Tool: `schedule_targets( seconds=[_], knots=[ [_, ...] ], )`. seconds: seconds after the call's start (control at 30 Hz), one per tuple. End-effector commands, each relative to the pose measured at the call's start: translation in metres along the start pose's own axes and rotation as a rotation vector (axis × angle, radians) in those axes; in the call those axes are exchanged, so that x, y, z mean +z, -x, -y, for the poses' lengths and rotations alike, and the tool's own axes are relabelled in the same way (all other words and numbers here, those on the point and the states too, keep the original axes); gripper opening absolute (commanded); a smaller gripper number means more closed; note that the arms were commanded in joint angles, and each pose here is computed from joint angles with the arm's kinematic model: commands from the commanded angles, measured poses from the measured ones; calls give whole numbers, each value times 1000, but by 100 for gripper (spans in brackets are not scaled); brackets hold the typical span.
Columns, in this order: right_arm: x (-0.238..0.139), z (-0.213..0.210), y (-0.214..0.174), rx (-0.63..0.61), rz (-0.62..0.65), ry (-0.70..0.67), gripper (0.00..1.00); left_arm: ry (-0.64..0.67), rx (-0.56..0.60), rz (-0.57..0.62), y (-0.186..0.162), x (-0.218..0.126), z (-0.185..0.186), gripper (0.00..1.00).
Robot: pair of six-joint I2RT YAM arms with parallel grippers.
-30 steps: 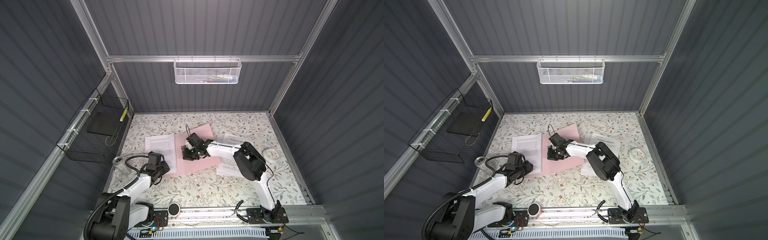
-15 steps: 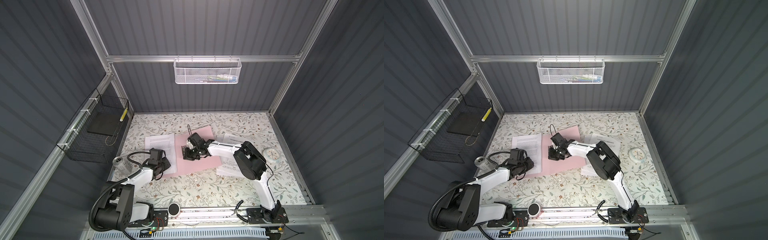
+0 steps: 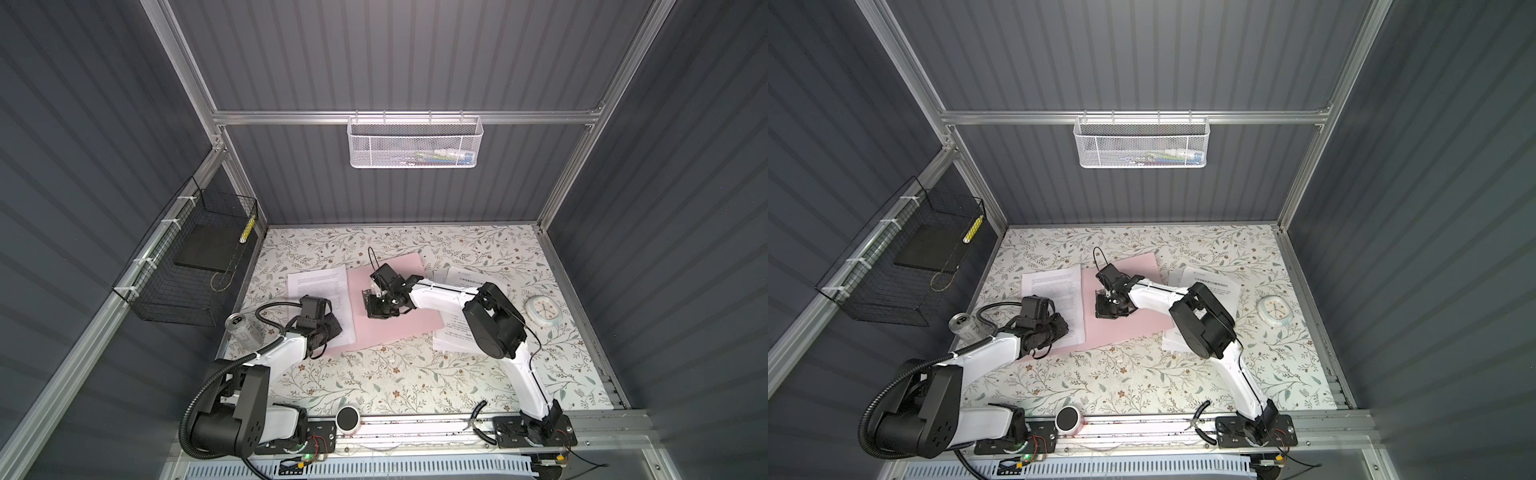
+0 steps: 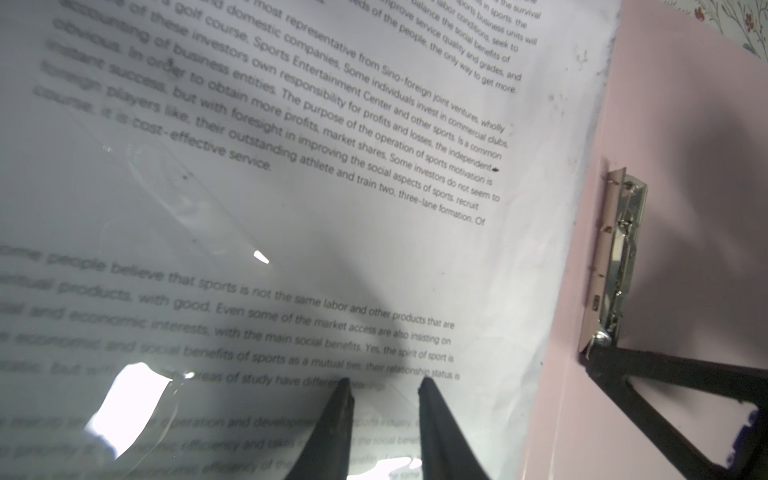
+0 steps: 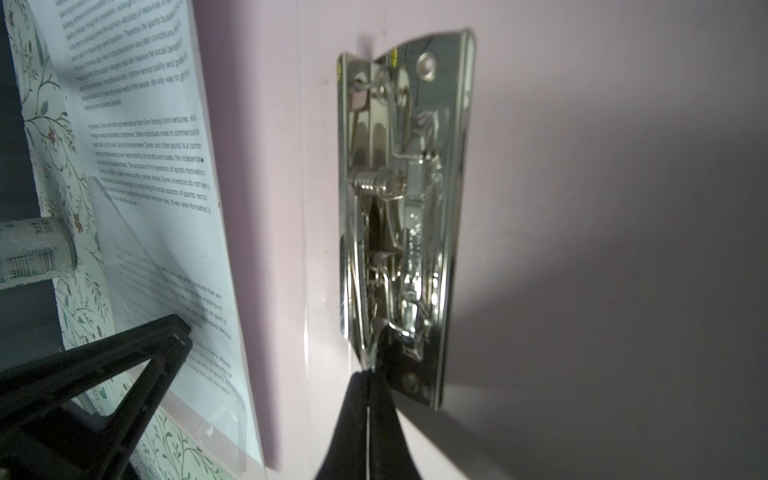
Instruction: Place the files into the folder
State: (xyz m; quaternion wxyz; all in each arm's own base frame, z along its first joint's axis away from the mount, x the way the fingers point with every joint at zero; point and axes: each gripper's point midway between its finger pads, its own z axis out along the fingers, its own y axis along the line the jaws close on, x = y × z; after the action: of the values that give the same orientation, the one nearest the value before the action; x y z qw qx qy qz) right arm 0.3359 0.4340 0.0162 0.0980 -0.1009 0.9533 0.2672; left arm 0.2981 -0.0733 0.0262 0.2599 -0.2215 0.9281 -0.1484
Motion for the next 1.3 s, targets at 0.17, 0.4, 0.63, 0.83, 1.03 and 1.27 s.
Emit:
schedule_targets(
  seconds=[0.17, 0.4, 0.63, 0.83, 1.03, 1.27],
  knots=[
    [-4, 68, -35, 47, -134, -169, 0, 94, 6, -90, -22, 5, -23, 30],
    [-29, 30, -17, 16, -117, -20, 0, 101, 6, -91, -22, 5, -24, 31],
    [-44, -2, -6, 117, -123, 257, 0, 105, 6, -93, -22, 7, -24, 31],
    [-60, 3, 5, 202, -64, 370, 31, 110, 1, -87, -21, 6, -25, 31],
    [-57, 12, 3, 243, -70, 397, 29, 113, -14, -80, -21, 4, -27, 32],
    [-42, 2, -8, 238, -122, 413, 5, 110, -15, -75, -21, 3, -27, 32]
  ],
)
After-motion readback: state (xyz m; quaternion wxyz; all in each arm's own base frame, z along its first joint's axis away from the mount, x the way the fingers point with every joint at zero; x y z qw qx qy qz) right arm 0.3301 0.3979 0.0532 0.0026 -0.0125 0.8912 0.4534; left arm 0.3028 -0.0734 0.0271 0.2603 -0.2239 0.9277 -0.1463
